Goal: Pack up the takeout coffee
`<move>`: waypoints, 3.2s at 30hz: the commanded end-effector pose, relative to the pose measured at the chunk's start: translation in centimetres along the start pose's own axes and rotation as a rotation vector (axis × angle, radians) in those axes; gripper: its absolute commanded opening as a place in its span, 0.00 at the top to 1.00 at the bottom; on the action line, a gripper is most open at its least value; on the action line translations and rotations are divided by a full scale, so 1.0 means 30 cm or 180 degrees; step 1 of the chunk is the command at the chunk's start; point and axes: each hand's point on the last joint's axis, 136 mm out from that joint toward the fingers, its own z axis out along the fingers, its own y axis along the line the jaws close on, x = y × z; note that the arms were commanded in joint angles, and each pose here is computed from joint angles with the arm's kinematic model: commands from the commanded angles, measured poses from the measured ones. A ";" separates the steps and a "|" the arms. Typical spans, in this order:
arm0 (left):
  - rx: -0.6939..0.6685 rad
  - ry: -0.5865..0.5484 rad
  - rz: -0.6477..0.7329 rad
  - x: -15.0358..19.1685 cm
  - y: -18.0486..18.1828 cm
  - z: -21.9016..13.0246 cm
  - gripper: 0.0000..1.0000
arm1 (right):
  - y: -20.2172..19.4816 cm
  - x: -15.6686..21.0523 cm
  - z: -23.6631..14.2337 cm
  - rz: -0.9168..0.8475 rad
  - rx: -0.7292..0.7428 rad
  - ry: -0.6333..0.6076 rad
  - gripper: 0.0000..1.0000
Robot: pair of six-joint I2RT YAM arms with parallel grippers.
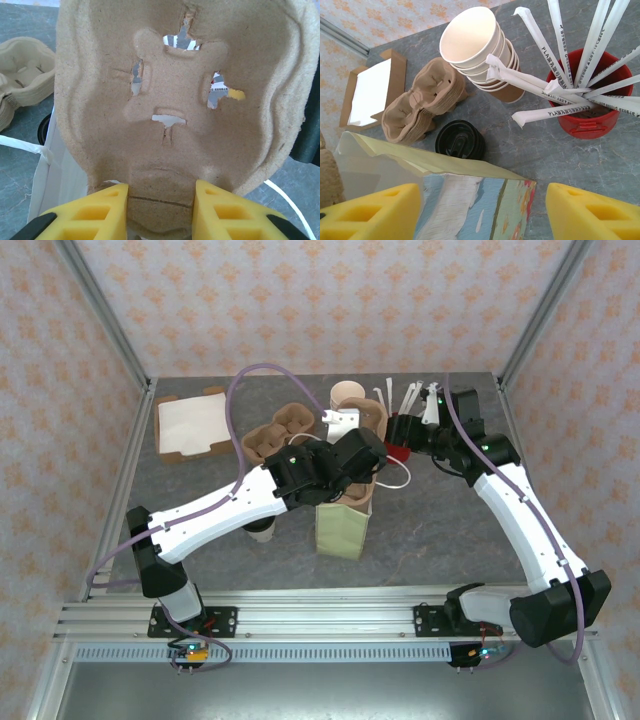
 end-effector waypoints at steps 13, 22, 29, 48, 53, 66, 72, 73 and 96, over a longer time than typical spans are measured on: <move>-0.0001 -0.0184 -0.0258 -0.068 0.013 -0.026 0.68 | -0.020 -0.028 -0.014 -0.0038 0.0115 -0.0133 0.32; -0.0201 -0.0181 -0.0142 -0.025 0.066 -0.034 0.69 | -0.028 -0.043 -0.024 -0.0037 0.0182 -0.0200 0.32; -0.0230 -0.0039 -0.0122 0.023 0.104 -0.042 0.69 | 0.011 -0.049 -0.028 -0.0114 -0.0011 -0.0207 0.32; -0.0248 0.0399 0.0012 0.108 0.173 -0.030 0.70 | 0.157 0.038 0.050 -0.0365 -0.0903 0.0484 0.41; -0.0239 0.0477 0.0058 0.123 0.177 -0.024 0.70 | 0.172 0.052 0.062 -0.0367 -0.0991 0.0550 0.39; -0.0219 0.0528 0.0126 0.125 0.181 -0.034 0.71 | 0.181 0.056 0.039 -0.0341 -0.1006 0.0569 0.33; -0.0210 0.0493 0.0134 0.110 0.184 -0.046 0.71 | 0.148 0.080 0.060 -0.0277 -0.0871 0.0662 0.35; -0.0212 0.0495 0.0137 0.109 0.184 -0.047 0.71 | 0.142 0.082 0.062 -0.0267 -0.0845 0.0671 0.36; -0.0208 0.0994 0.0363 0.186 0.180 0.003 0.71 | 0.090 0.009 0.106 0.0128 -0.0536 0.0340 0.45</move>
